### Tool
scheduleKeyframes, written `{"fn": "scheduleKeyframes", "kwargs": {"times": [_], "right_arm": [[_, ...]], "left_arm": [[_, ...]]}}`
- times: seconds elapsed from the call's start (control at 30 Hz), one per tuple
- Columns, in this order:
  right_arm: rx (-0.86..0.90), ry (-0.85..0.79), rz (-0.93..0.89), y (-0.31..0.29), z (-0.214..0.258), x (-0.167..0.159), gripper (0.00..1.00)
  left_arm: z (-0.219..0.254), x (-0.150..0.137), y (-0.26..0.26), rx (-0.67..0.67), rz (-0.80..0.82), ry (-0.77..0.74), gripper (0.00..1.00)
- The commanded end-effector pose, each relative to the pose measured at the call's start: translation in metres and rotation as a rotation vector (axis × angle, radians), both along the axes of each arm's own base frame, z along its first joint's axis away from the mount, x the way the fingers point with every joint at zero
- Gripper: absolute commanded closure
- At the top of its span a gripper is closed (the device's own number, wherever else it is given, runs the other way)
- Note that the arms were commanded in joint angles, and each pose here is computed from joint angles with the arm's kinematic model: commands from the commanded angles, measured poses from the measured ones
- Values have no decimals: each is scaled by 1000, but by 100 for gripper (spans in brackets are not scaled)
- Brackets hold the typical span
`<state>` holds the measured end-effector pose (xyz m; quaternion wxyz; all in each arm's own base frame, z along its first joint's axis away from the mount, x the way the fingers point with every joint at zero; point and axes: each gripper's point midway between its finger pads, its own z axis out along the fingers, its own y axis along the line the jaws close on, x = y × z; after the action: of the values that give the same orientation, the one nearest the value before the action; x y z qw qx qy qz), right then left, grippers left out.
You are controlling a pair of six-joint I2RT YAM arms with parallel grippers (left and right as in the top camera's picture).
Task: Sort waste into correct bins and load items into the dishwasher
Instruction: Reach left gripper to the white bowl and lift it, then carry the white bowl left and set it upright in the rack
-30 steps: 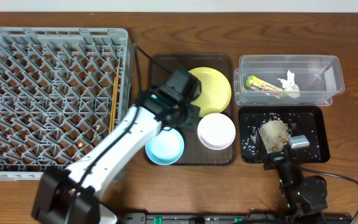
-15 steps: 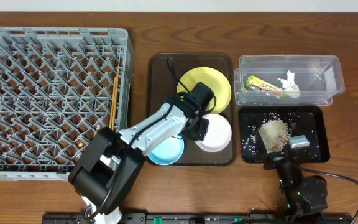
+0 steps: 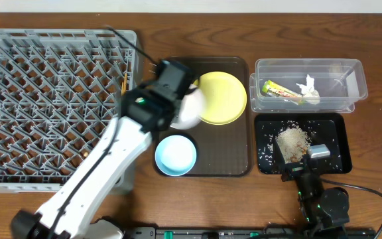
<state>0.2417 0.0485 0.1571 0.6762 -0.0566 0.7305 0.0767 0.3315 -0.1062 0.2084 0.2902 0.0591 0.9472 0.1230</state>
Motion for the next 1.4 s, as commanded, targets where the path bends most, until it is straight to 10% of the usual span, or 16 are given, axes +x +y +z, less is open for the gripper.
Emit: {"fn": "scheduleKeyframes", "kwargs": {"times": [0.0,0.63,1.37], "right_arm": [[2,0,-14,-3,0,0,1],[2,0,-14,-3,0,0,1],[2,-1,-14,-3,0,0,1]], "left_arm": [[49,14,88,440,241,-192,94],[-1,99,186,809,429,-112,94],[-27,105,172,949,389,-43,94]]}}
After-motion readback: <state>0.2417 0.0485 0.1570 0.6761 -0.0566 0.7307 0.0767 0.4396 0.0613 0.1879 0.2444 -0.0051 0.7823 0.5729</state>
